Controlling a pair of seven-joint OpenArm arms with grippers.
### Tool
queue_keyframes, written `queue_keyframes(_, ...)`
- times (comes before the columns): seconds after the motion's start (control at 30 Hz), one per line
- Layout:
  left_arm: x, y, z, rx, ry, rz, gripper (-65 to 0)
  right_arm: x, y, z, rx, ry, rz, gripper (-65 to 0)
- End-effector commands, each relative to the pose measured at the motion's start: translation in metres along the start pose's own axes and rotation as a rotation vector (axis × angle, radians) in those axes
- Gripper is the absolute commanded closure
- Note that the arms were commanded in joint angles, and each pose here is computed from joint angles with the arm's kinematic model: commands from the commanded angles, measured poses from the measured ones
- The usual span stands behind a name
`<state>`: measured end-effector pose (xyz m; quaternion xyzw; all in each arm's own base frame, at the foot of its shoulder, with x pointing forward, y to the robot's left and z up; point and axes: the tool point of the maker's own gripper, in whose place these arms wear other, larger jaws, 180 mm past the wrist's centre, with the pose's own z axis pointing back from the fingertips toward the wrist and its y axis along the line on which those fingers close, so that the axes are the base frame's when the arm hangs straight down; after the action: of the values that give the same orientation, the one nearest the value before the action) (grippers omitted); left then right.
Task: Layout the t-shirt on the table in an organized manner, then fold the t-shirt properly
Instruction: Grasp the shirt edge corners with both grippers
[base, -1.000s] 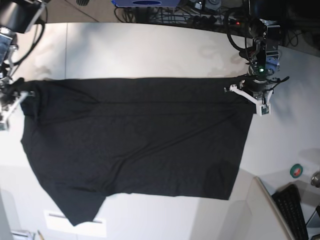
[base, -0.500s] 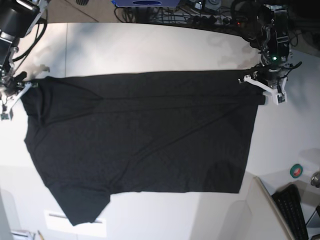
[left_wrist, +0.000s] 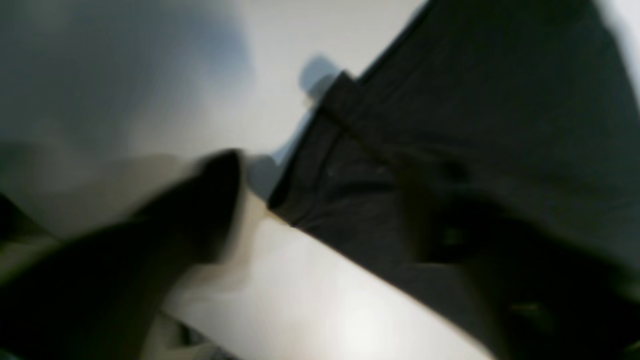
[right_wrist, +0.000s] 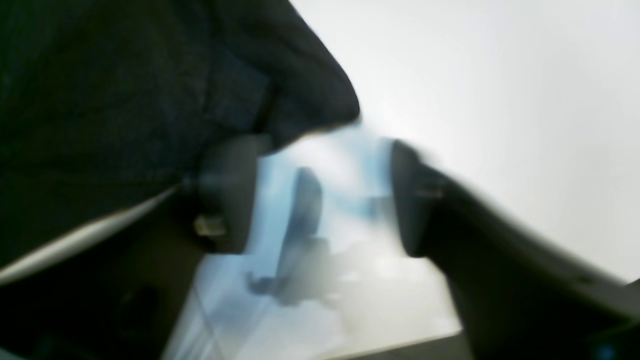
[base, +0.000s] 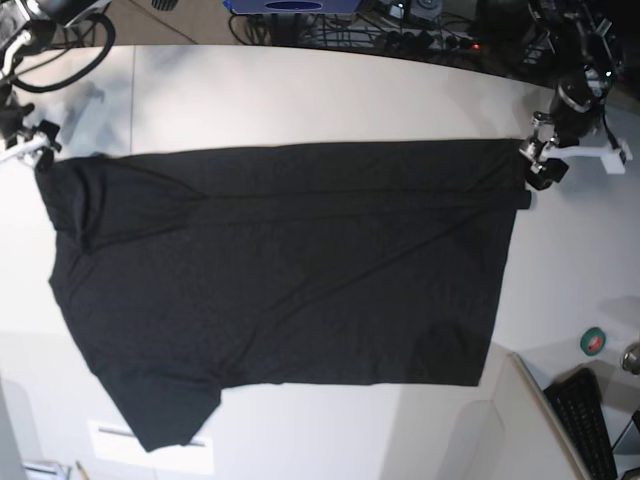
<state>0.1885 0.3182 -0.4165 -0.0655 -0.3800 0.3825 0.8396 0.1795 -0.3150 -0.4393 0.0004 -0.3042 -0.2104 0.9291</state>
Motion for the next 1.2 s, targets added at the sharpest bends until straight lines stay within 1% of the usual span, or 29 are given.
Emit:
queue_keyframes(0.0,-0.003,0.0,0.001,-0.032,0.007,0.029,-62.5,0.009,0.0,0.003,0.024,-0.044,-0.007,-45.2)
queue_keyframes(0.03,-0.009,0.003,-0.002,-0.043,0.024,0.058,-65.0,0.007,0.002,0.004,0.046,-0.05,-0.012,-44.7)
queue_keyframes(0.1,-0.017,0.01,-0.007,-0.036,0.052,0.073,-65.0,0.004,0.006,0.006,0.073,-0.051,0.004,-41.9)
queue_keyframes(0.17,-0.023,0.009,-0.016,-0.048,0.067,0.089,-63.5,0.002,0.007,0.006,0.078,-0.048,0.006,-39.6)
queue_keyframes(0.27,-0.03,0.01,-0.025,-0.051,0.089,0.116,-61.2,-0.009,0.008,-0.001,0.094,-0.018,-0.019,-39.6)
queue_keyframes(0.37,-0.03,0.006,-0.034,-0.058,0.092,0.139,-60.1,-0.02,0.013,-0.013,0.124,0.015,-0.062,-39.6)
queue_keyframes(0.5,-0.028,0.0,-0.042,-0.068,0.092,0.156,-60.1,-0.024,0.008,-0.027,0.135,0.012,-0.193,-39.2)
queue_keyframes(0.53,-0.03,0.0,-0.044,-0.068,0.097,0.164,-60.1,-0.023,0.004,-0.03,0.134,0.01,-0.213,-39.2)
queue_keyframes(0.63,-0.037,0.007,-0.05,-0.052,0.121,0.185,-60.1,-0.017,0.006,-0.045,0.168,0.019,-0.257,-39.2)
queue_keyframes(0.83,-0.045,0.009,-0.055,-0.043,0.14,0.206,-59.9,-0.013,0.008,-0.069,0.217,-0.004,-0.339,-39.0)
queue_keyframes(0.93,-0.055,-0.003,-0.058,-0.067,0.174,0.172,-58.7,-0.014,0.009,-0.071,0.224,-0.003,-0.35,-38.9)
queue_keyframes(0.97,-0.057,-0.007,-0.059,-0.074,0.186,0.155,-55.6,-0.014,0.01,-0.072,0.225,-0.003,-0.351,-38.9)
queue_keyframes(1.0,-0.059,-0.01,-0.06,-0.081,0.196,0.143,-50.2,-0.011,0.011,-0.073,0.229,-0.007,-0.352,-37.8)
queue_keyframes(1.03,-0.062,-0.013,-0.061,-0.087,0.205,0.134,-43.3,-0.009,0.013,-0.073,0.233,-0.011,-0.353,-34.8)
queue_keyframes(1.07,-0.063,-0.017,-0.062,-0.093,0.209,0.129,-36.2,-0.007,0.014,-0.074,0.235,-0.014,-0.353,-30.3)
queue_keyframes(1.1,-0.061,-0.021,-0.064,-0.102,0.205,0.128,-28.3,-0.007,0.014,-0.074,0.235,-0.014,-0.353,-24.5)
queue_keyframes(1.17,-0.061,-0.022,-0.065,-0.102,0.207,0.133,-8.2,-0.005,0.014,-0.074,0.236,-0.018,-0.353,-6.6)
